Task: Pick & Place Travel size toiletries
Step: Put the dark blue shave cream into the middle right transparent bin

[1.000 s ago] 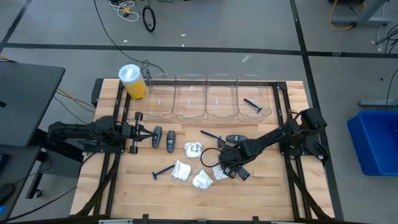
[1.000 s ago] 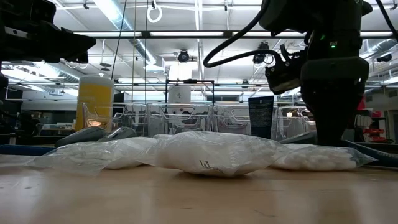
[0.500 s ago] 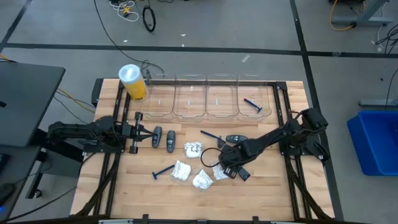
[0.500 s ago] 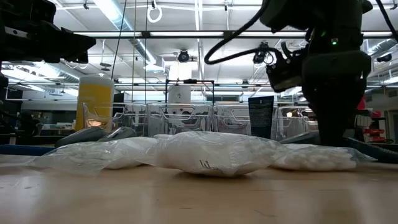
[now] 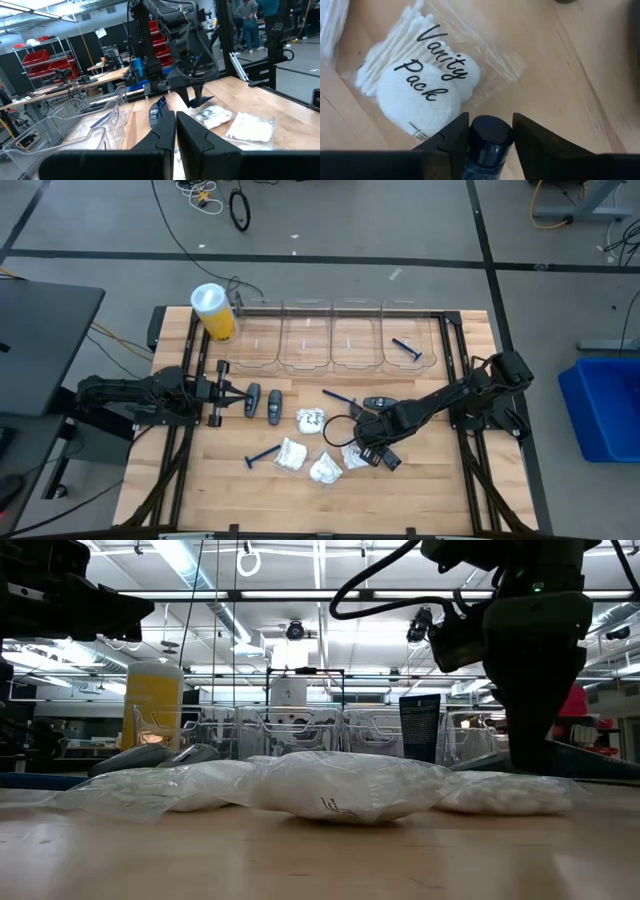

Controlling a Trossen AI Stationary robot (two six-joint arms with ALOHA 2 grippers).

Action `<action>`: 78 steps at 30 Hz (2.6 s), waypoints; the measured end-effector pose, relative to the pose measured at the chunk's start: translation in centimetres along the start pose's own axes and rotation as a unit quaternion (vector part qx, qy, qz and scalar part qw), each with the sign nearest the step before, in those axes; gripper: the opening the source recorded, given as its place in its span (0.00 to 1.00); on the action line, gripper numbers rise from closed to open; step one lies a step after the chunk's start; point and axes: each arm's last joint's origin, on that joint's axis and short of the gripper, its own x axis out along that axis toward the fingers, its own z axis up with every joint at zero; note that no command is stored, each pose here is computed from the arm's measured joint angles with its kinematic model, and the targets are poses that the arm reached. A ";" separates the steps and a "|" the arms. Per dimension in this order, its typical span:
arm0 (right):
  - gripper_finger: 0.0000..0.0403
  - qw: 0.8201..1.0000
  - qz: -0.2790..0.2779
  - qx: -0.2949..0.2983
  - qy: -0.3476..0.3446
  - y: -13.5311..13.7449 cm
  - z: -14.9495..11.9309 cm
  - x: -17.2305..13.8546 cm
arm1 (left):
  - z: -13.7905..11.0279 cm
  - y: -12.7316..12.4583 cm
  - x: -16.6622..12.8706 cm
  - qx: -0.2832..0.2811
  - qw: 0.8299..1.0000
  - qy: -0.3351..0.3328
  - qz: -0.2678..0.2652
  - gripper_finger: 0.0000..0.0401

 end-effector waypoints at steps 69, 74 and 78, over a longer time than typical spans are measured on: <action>0.36 0.924 -0.010 0.080 -0.373 -14.3 7.8 -14.5 | 0.0 0.0 0.0 0.000 1.000 0.000 0.000 0.06; 0.36 0.914 -0.033 0.099 -0.392 -16.5 8.6 -14.9 | 0.0 0.0 0.0 0.000 1.000 0.000 0.000 0.06; 0.36 0.907 -0.051 0.123 -0.401 -18.2 9.0 -15.2 | 0.0 0.0 0.0 0.000 1.000 0.000 0.000 0.06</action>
